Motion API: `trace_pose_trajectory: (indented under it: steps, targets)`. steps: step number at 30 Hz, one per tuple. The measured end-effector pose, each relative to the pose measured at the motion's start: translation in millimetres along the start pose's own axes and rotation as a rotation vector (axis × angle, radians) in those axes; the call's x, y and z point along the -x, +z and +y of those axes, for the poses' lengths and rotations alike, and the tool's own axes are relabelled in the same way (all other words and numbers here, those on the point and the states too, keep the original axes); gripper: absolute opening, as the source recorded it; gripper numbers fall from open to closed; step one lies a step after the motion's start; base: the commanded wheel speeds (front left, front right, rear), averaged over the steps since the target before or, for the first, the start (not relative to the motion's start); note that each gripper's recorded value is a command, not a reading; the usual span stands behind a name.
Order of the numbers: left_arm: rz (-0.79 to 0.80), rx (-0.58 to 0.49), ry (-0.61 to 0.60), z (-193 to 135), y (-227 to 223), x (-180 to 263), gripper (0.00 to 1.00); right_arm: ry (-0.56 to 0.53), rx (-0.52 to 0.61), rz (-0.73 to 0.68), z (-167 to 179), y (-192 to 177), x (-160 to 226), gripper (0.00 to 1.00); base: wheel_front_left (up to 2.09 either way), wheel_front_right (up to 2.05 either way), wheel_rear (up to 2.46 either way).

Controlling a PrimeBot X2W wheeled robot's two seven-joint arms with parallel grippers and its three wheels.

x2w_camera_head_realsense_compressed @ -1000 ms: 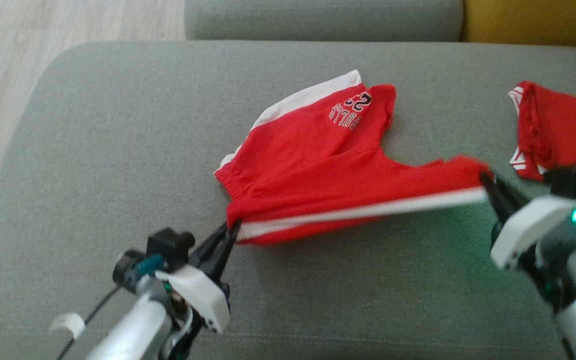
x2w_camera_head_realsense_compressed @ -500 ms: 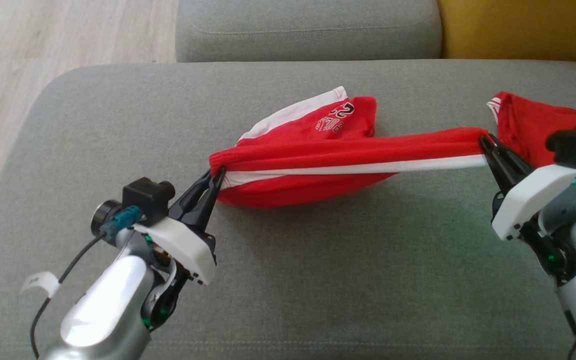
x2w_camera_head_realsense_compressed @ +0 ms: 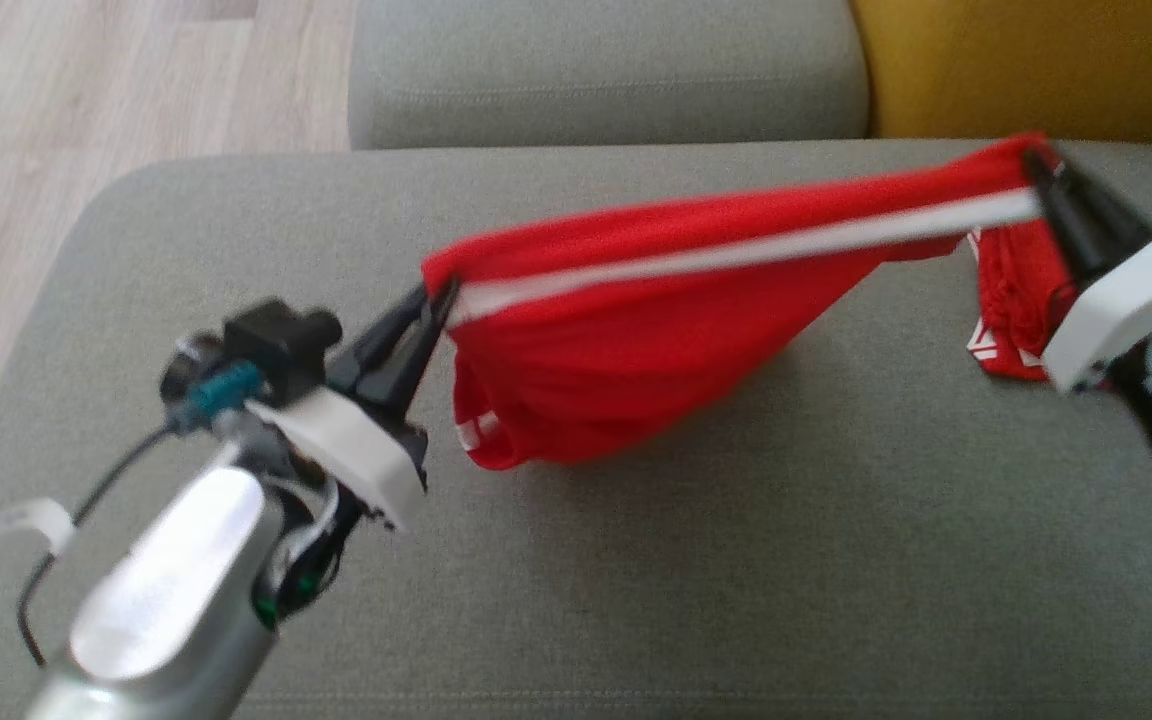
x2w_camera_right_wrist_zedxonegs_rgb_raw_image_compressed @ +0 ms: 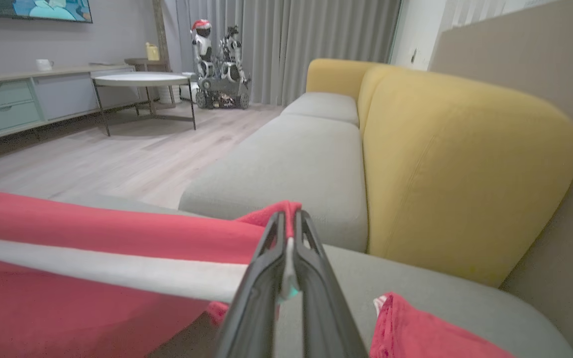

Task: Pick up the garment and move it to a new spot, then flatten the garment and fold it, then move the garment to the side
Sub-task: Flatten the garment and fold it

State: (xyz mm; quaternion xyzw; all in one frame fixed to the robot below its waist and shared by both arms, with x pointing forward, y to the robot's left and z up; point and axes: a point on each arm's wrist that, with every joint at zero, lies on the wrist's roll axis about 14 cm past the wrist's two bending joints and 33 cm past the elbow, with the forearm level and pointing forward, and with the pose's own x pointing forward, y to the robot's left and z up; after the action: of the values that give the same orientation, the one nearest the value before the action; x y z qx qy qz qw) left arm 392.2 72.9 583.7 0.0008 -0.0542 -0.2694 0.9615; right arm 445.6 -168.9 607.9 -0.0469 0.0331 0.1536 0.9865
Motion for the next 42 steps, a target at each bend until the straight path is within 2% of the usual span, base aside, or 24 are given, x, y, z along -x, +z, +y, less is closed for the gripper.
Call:
trace_pose_trajectory:
  steps: [6,11,13,16,20,25,27,29,34,37,38,42]
  targets:
    - [-0.096,-0.075,-0.056,-10,58,-6,0.00,-0.057,0.020,-0.076,-13,49,16,0.00,0.00,0.00,0.00]
    - [-0.070,-0.120,-0.088,-9,74,-15,0.00,-0.090,0.062,-0.056,-21,63,16,0.00,0.00,0.00,0.00]
    - [-0.058,-0.133,-0.099,-5,79,-26,0.00,-0.083,0.047,-0.064,-21,75,8,0.00,0.00,0.00,0.00]
    - [-0.030,-0.128,-0.095,11,84,-48,0.00,-0.059,0.024,-0.058,-19,90,-14,0.00,0.00,0.00,0.00]
    - [-0.012,-0.173,-0.063,45,93,-90,0.00,-0.035,0.032,-0.064,-21,110,-57,0.00,0.00,0.00,0.00]
    - [-0.061,-0.230,0.019,101,109,-149,0.00,-0.062,0.045,-0.241,-36,156,-118,0.00,0.00,0.00,0.00]
    - [-0.081,-0.249,0.052,121,106,-170,0.00,-0.070,0.031,-0.296,-40,160,-143,0.00,0.00,0.00,0.00]
    - [-0.086,-0.233,0.078,137,92,-186,0.00,-0.072,0.007,-0.294,-40,142,-167,0.00,0.00,0.00,0.00]
    - [0.004,-0.144,0.106,152,17,-206,0.00,-0.071,-0.077,-0.112,-37,39,-210,0.00,0.00,0.00,0.00]
    - [0.058,-0.115,0.096,146,-18,-209,0.00,-0.069,-0.103,-0.030,-33,-6,-219,0.00,0.00,0.00,0.00]
    - [0.058,-0.115,0.096,146,-18,-209,0.00,-0.069,-0.103,-0.030,-33,-6,-219,0.00,0.00,0.00,0.00]
    - [0.143,-0.116,0.082,138,-57,-195,0.00,-0.047,-0.140,0.080,-17,-61,-217,0.00,0.00,0.00,0.00]
